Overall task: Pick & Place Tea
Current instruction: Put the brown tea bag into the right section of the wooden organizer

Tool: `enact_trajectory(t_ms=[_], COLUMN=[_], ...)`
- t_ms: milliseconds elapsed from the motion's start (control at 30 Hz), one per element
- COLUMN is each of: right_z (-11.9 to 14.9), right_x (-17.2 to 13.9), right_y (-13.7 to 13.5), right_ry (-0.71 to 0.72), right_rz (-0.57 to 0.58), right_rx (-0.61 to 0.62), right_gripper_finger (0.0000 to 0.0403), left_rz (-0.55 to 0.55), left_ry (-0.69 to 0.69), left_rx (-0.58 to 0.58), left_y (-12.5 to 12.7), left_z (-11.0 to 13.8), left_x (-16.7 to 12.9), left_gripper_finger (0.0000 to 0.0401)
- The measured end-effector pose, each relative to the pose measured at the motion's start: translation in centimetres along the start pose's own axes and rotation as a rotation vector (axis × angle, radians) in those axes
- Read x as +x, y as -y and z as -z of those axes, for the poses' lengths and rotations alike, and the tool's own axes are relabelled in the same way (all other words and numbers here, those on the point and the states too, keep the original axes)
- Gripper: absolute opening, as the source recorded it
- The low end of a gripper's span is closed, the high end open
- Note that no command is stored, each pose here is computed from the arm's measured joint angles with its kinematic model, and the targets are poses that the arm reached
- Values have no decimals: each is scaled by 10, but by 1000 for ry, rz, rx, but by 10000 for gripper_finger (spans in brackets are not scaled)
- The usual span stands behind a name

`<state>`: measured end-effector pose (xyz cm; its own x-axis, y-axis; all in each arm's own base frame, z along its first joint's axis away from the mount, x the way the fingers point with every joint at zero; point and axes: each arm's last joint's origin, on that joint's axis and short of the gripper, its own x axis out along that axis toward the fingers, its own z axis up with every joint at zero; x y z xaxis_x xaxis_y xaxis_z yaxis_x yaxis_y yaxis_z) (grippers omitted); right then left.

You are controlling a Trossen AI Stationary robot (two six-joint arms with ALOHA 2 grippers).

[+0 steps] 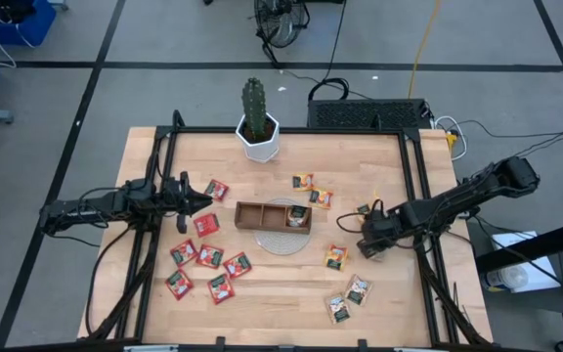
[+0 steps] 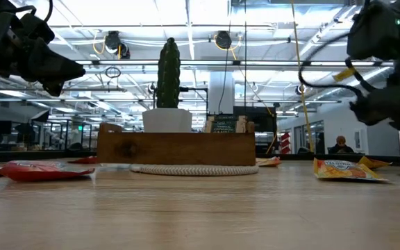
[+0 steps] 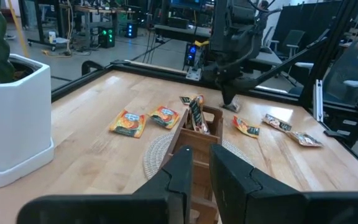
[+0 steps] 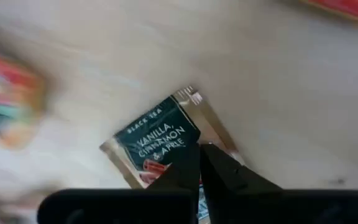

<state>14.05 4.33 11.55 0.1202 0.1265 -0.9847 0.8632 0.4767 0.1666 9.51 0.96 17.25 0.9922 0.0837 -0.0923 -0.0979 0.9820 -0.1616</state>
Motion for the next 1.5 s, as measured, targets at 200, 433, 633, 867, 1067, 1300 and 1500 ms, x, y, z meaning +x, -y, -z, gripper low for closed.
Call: enact_trajectory(t_ms=[200, 433, 633, 867, 1067, 1300, 1500], right_z=[-11, -19, -23, -26, -30, -34, -36], right_x=[-5, -18, -44, -82, -83, -48, -33], right_y=[-30, -54, -78, -109, -119, -102, -109], right_ry=[228, 475, 677, 637, 346, -22, -41], right_rz=[-290, -501, -708, -389, 33, 285, 177], right_rx=[-52, -237, -464, -779, -953, -1001, -994], right_gripper_finger=[47, 113, 166, 192, 226, 260, 257], left_rz=[0, 0, 0, 0, 0, 0, 0], left_ry=[0, 0, 1, 0, 0, 2, 0], left_rx=[0, 0, 0, 0, 0, 0, 0], left_y=[0, 0, 0, 0, 0, 0, 0], left_z=[0, 0, 0, 0, 0, 0, 0], left_x=[0, 0, 0, 0, 0, 0, 0], left_gripper_finger=[58, 58, 58, 58, 58, 58, 58])
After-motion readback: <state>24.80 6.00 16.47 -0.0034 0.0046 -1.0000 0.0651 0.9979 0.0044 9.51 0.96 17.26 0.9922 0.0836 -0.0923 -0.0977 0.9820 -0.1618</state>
